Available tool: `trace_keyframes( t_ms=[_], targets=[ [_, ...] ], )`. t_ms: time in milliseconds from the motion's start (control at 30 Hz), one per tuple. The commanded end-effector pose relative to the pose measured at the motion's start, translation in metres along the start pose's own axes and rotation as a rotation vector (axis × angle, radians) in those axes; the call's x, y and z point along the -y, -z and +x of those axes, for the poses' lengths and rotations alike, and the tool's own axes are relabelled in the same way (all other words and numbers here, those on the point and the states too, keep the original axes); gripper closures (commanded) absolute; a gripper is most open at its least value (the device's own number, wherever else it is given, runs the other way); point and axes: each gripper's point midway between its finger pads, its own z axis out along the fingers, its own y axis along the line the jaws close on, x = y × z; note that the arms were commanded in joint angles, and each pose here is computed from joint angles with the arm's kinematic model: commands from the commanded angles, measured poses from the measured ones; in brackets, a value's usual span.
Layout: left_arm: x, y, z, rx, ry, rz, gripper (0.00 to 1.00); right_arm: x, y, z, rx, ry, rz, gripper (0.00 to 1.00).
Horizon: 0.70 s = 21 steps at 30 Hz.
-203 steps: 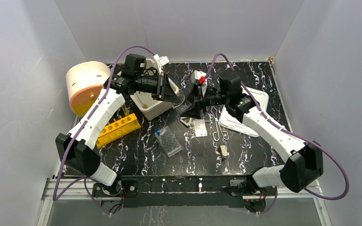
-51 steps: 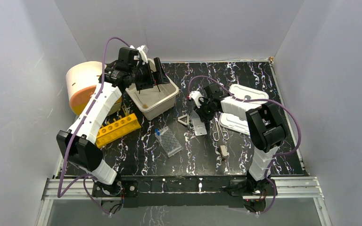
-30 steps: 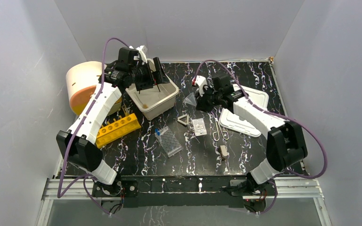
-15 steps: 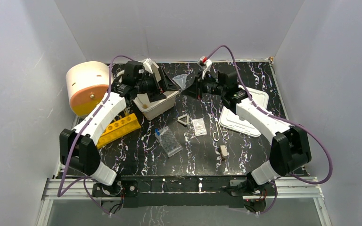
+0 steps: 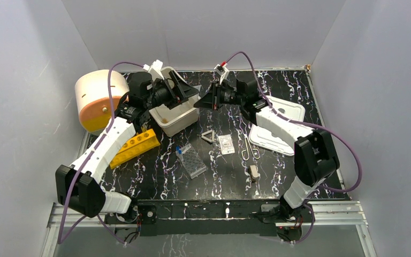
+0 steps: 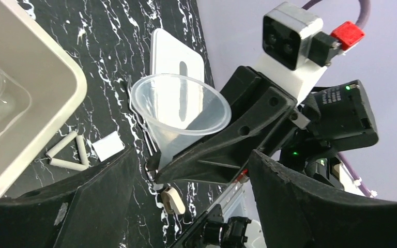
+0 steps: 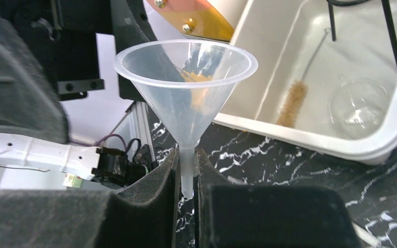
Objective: Organize the chemistry lab equipment
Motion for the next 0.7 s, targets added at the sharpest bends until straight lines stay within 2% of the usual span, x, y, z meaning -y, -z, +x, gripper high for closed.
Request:
trace_keyframes(
  t_ms=[0, 200, 333, 667],
  targets=[
    [0.007, 0.007, -0.012, 0.063, -0.019, -0.005, 0.26, -0.042, -0.008, -0.033, 0.051, 0.053, -0.137, 0.9],
    [0.003, 0.009, -0.019, 0.101, -0.001, -0.046, 0.41, -0.055, -0.022, -0.031, 0.033, 0.013, -0.198, 0.9],
    [0.001, 0.009, -0.02, 0.109, -0.013, -0.06, 0.57, -0.062, -0.032, -0.027, 0.008, 0.002, -0.23, 0.9],
    [-0.02, 0.016, -0.026, 0.14, -0.073, -0.171, 0.86, -0.064, -0.055, -0.024, -0.012, -0.048, -0.251, 0.88]
  ],
)
